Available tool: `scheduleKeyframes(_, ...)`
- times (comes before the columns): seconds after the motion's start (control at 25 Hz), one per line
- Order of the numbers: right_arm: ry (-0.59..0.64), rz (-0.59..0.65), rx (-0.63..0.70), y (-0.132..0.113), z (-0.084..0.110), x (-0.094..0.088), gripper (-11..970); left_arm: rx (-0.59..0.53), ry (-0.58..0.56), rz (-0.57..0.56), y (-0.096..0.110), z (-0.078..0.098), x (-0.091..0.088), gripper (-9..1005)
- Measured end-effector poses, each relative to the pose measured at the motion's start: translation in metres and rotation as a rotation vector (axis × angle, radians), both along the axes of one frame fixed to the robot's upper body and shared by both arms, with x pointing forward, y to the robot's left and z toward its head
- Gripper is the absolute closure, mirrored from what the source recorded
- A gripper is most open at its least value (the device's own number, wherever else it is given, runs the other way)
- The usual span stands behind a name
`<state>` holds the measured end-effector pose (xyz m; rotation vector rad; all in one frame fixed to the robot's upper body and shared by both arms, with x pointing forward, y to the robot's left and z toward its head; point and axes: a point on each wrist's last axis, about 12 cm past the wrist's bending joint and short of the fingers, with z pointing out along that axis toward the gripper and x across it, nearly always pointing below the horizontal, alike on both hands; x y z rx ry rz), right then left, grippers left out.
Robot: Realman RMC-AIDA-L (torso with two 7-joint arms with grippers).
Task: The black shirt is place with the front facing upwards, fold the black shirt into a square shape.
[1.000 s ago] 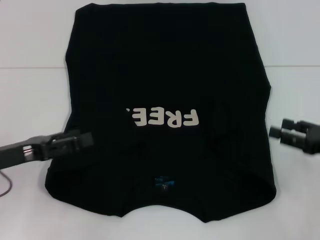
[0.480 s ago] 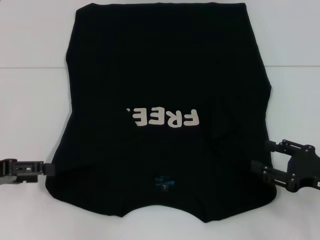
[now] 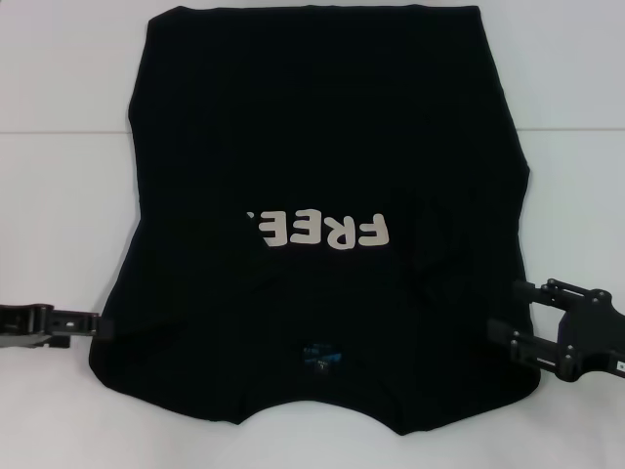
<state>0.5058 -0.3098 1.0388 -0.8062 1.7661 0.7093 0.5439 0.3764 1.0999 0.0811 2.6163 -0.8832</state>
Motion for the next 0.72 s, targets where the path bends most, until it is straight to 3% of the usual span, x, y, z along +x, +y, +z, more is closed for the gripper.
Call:
scheduleKeyframes(0.56,0.002,0.001,0.002,0.001,0.000,0.000,259,0.095,-0.003,-0.081,-0.026,-0.009,0.014,113)
scheduleKeyframes(0.72,0.002,0.001,0.003,0.001,0.000,0.000,259,0.116,-0.019,-0.108,-0.029,-0.007,0.015,185)
